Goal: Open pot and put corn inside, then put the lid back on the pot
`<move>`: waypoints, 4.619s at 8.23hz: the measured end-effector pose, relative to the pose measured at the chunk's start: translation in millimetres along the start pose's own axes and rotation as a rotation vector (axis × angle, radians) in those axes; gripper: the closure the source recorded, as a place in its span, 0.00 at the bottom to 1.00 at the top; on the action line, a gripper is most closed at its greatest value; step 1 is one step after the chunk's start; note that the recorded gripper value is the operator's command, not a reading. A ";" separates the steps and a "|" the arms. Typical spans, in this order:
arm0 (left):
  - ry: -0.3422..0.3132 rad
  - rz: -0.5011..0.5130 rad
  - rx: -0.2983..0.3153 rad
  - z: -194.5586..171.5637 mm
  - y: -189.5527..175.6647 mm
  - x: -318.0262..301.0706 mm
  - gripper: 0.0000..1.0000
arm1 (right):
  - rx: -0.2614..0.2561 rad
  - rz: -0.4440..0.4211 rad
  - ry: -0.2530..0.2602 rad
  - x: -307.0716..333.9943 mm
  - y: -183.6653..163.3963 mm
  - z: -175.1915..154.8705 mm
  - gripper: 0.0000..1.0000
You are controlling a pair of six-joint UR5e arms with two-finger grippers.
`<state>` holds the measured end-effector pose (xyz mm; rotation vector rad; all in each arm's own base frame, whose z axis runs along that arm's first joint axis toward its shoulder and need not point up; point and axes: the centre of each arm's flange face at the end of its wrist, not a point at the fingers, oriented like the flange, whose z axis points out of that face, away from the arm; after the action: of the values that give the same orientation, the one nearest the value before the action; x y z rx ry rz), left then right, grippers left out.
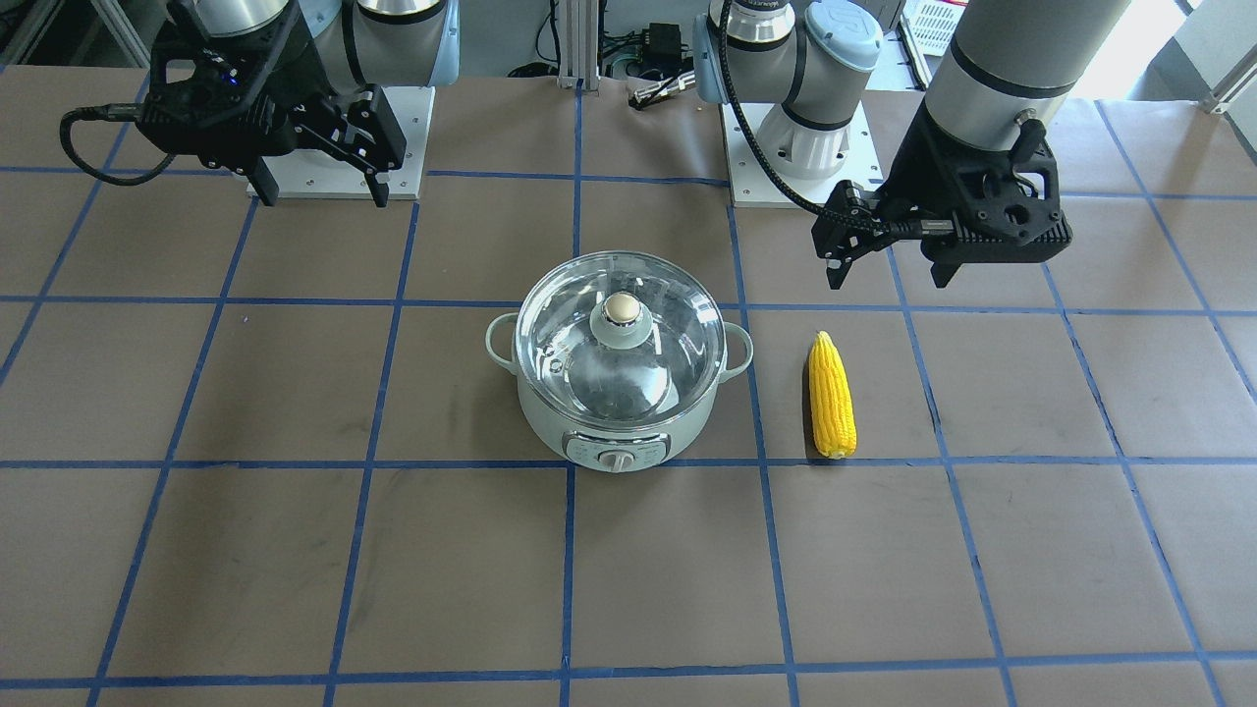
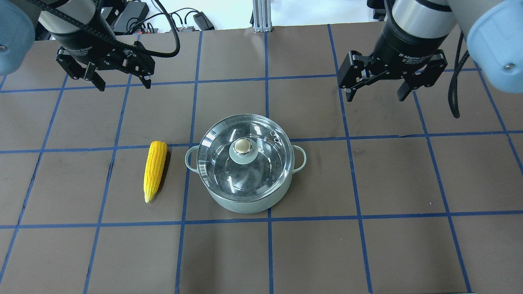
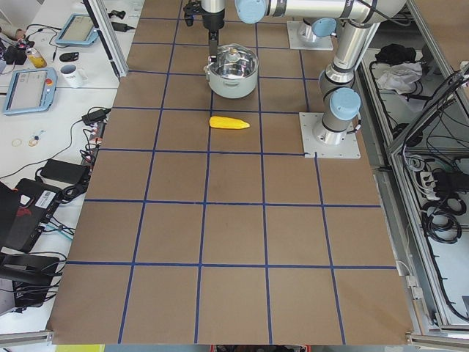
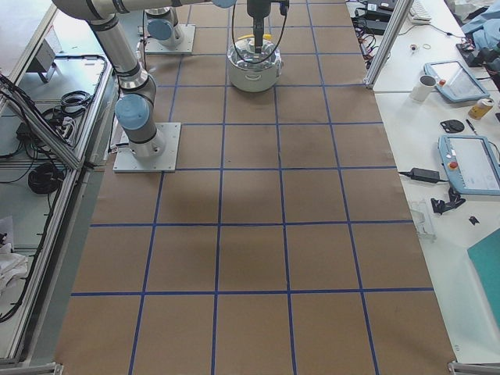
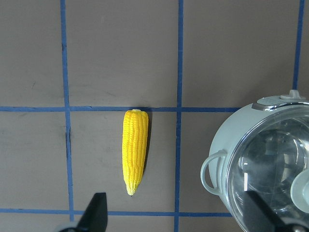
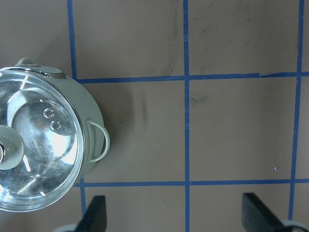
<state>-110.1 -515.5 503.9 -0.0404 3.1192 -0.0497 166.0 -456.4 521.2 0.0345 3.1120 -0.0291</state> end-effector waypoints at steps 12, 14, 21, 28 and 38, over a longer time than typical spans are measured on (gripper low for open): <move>0.090 0.198 -0.159 209.8 -62.5 -90.2 0.00 | 0.001 -0.011 -0.012 -0.5 -0.4 0.1 0.00; 0.127 0.169 -0.216 243.4 -53.2 -86.0 0.00 | 0.001 -0.012 -0.016 -1.0 -0.3 0.0 0.00; 0.164 0.155 -0.354 308.4 -20.9 -78.9 0.00 | 0.001 -0.039 -0.014 -0.7 -0.3 0.0 0.00; 0.172 0.147 -0.376 327.3 -22.7 -78.6 1.00 | 0.001 -0.042 -0.015 -1.1 -0.2 0.0 0.00; 0.028 0.035 -0.190 9.6 -41.2 -93.4 1.00 | 0.003 -0.045 -0.016 -1.5 0.3 -0.6 0.00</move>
<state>-15.4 -554.4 497.6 0.0125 3.1398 0.2481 167.5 -456.1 521.9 -0.0351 3.0967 -0.0350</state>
